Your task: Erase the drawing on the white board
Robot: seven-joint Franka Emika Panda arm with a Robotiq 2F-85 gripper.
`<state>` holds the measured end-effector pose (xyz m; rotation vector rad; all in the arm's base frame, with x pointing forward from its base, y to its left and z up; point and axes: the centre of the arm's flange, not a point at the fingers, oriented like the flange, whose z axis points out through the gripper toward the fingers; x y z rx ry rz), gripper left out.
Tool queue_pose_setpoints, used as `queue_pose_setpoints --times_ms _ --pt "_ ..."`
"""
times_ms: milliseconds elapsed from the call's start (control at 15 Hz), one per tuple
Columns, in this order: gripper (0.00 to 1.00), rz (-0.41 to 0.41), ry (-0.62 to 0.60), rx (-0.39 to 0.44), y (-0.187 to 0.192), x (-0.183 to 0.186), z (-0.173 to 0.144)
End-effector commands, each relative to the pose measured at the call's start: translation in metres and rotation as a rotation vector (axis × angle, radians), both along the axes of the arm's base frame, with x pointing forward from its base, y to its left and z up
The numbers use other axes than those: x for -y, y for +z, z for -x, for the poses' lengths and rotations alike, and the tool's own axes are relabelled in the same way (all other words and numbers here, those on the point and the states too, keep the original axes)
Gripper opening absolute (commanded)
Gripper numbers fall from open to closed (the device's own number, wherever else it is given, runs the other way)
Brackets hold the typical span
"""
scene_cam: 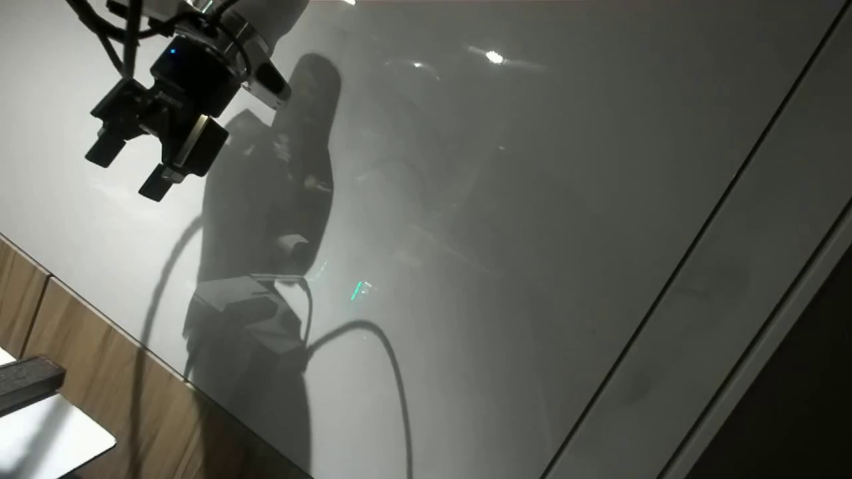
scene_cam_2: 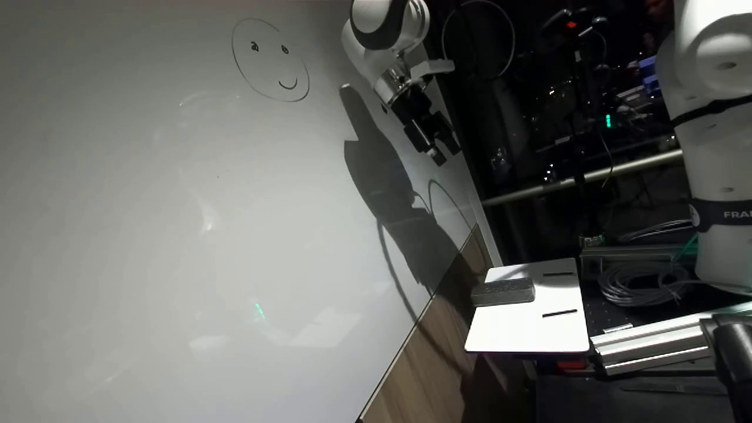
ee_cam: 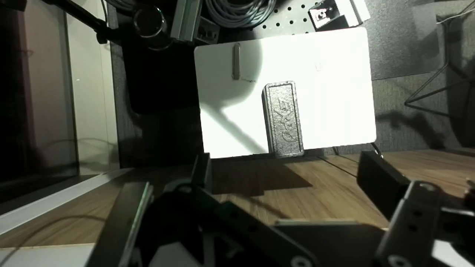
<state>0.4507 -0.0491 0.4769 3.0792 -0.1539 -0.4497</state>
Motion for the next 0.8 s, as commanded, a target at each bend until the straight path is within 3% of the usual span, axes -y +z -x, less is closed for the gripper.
queue_pose_setpoints --times_ms 0,333,733 --pt "1.0 -0.072 0.006 0.089 -0.01 0.003 0.013" --pt "1.0 -0.114 0.02 0.193 -0.035 -0.002 0.037" --pt "1.0 -0.088 0.082 0.264 -0.095 -0.031 0.075"
